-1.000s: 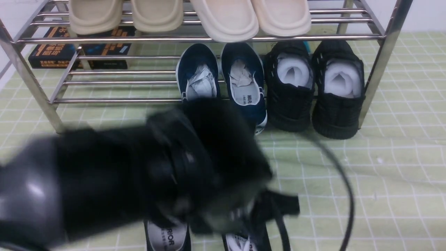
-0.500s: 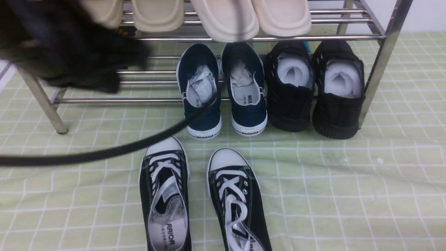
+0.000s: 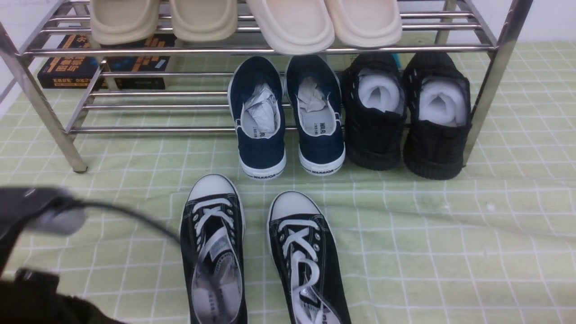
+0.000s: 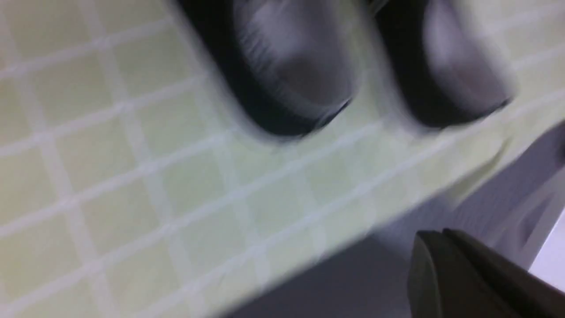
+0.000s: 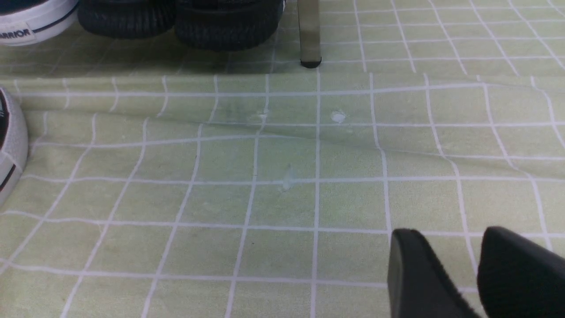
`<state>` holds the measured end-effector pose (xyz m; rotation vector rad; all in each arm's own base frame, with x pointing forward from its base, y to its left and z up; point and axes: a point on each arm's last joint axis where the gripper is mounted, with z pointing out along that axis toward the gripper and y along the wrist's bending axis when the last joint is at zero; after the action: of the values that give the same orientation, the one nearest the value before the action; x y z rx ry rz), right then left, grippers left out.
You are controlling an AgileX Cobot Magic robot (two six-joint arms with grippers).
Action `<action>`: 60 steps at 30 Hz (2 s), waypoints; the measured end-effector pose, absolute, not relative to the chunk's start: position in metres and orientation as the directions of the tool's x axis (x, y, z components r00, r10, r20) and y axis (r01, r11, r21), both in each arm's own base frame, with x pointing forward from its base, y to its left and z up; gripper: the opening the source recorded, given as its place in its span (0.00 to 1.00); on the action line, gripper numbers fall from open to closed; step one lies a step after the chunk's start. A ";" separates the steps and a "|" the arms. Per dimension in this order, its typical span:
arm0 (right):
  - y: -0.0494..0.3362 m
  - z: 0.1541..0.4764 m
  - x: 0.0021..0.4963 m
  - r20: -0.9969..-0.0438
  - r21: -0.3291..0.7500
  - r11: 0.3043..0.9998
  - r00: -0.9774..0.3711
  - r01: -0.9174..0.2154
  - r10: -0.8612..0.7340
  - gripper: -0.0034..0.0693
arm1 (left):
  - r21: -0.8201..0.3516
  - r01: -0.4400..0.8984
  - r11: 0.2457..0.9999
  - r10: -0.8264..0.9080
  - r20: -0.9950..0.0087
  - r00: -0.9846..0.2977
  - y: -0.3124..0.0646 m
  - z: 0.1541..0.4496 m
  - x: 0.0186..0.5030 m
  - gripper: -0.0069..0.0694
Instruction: Take the shoes off the shelf with your hand from the green coffee tablecloth.
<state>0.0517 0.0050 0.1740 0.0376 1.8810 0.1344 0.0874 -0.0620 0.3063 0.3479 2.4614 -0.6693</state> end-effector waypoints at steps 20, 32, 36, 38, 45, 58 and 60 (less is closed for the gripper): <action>0.005 0.174 0.052 -0.946 0.112 0.993 -0.310 -0.042 0.094 0.38 | -0.438 0.438 0.785 -0.356 -0.898 -0.260 -0.035 0.304 0.040 0.12; 0.005 0.174 0.052 -0.946 0.112 0.993 -0.310 -0.042 0.094 0.38 | -0.229 0.340 0.912 -0.159 -0.962 -0.221 -0.026 0.264 0.054 0.13; 0.005 0.174 0.052 -0.946 0.112 0.993 -0.310 -0.042 0.094 0.38 | -0.159 0.238 0.958 -0.111 -0.974 -0.200 -0.016 0.235 0.056 0.13; 0.005 0.174 0.052 -0.946 0.112 0.993 -0.310 -0.042 0.094 0.38 | -0.152 0.175 0.973 -0.116 -0.973 -0.198 -0.012 0.226 0.056 0.13; 0.005 0.174 0.052 -0.946 0.112 0.993 -0.310 -0.042 0.094 0.38 | -0.139 -0.047 0.989 -0.146 -0.962 -0.231 0.002 0.196 0.051 0.14; 0.005 0.174 0.052 -0.946 0.112 0.993 -0.310 -0.042 0.094 0.38 | -0.092 -0.091 0.992 -0.115 -0.949 -0.293 0.005 0.174 0.052 0.16; 0.005 0.174 0.052 -0.946 0.112 0.993 -0.310 -0.042 0.094 0.38 | -0.105 -0.088 0.991 -0.126 -0.948 -0.292 0.005 0.174 0.052 0.16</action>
<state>0.0517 0.0050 0.1740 0.0376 1.8810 0.1344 0.0518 0.0052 0.1741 -0.1553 1.8695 -0.0377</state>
